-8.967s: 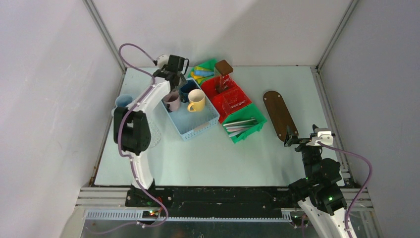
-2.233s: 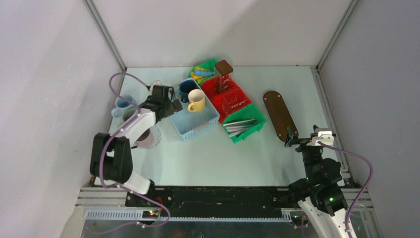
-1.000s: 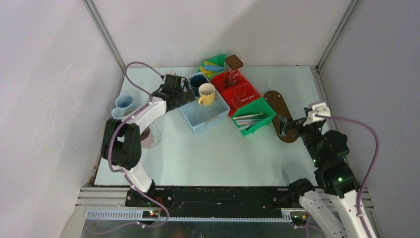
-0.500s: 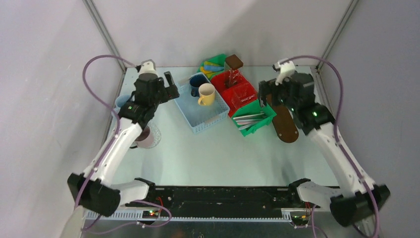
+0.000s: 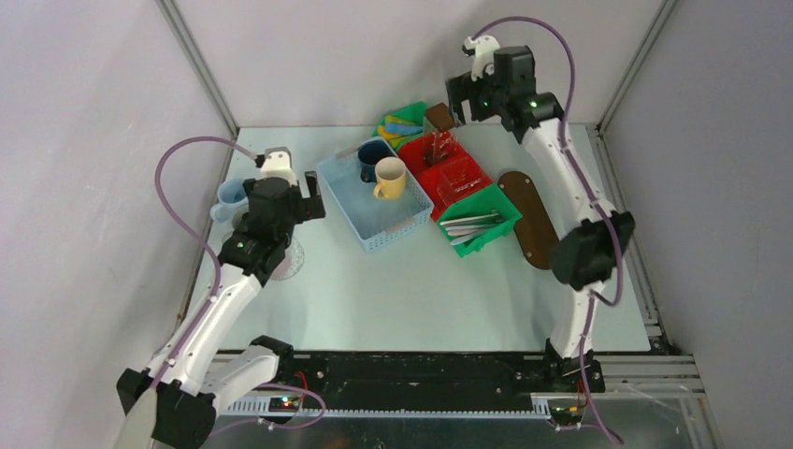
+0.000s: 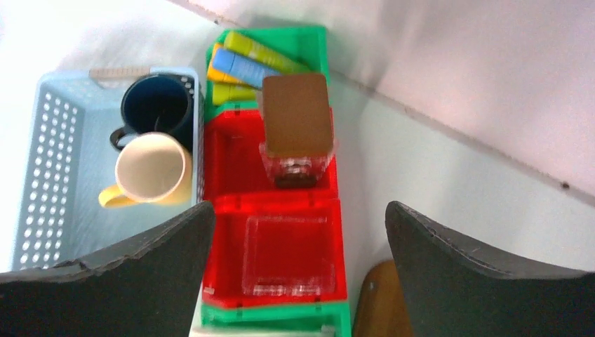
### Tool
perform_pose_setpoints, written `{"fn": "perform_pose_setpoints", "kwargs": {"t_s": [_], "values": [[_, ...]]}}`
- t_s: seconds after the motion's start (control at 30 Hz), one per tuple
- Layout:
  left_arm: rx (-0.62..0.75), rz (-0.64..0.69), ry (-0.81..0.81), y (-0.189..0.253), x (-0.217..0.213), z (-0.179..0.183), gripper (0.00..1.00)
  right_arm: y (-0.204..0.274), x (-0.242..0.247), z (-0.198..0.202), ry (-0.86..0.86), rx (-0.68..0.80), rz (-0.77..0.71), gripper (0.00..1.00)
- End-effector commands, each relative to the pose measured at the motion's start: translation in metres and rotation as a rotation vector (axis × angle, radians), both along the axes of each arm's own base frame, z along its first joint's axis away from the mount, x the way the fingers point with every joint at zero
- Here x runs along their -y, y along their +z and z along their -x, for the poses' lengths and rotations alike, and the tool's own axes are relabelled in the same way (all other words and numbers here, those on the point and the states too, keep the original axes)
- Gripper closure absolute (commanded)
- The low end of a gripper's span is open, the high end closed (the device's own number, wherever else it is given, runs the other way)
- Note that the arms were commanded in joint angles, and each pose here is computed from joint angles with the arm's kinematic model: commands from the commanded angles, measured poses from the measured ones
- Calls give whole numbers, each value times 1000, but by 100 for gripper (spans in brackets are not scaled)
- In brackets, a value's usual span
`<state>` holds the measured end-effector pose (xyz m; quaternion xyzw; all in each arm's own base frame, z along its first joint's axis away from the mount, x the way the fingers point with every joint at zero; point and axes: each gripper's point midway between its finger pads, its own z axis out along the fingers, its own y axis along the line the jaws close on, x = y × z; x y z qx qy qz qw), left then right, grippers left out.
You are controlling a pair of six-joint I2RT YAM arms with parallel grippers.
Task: Prepare toiletry sets of a toothbrush and toothpaste on the tray
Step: Adjust the storage box at the center of the board.
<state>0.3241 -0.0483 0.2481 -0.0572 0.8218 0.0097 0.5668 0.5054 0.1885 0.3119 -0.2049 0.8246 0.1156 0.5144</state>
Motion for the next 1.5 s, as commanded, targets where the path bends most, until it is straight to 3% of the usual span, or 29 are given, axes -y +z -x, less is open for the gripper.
{"fn": "perform_pose_setpoints", "kwargs": {"t_s": [0.0, 0.33, 0.6, 0.87, 1.1, 1.23, 1.47], "values": [[77, -50, 10, 16, -5, -9, 0, -28, -10, -27, 41, -72, 67, 7], [45, -95, 35, 5, -12, -8, 0, -53, -48, -66, 90, -9, 13, 9], [46, -94, 33, 4, -12, -7, 0, -52, -60, -102, 66, 131, -25, 12], [46, -92, 27, 3, -11, -7, 0, -88, -52, -127, 9, 161, 36, 12], [44, -90, 23, 2, -10, -7, 0, -121, -42, -128, -34, 158, 173, 12], [49, -86, 21, 3, -10, -6, 0, -124, -29, -127, -127, 207, 285, 18], [54, -85, 24, 3, -10, -5, 0, -125, -13, -127, -240, 266, 450, 39]]}}
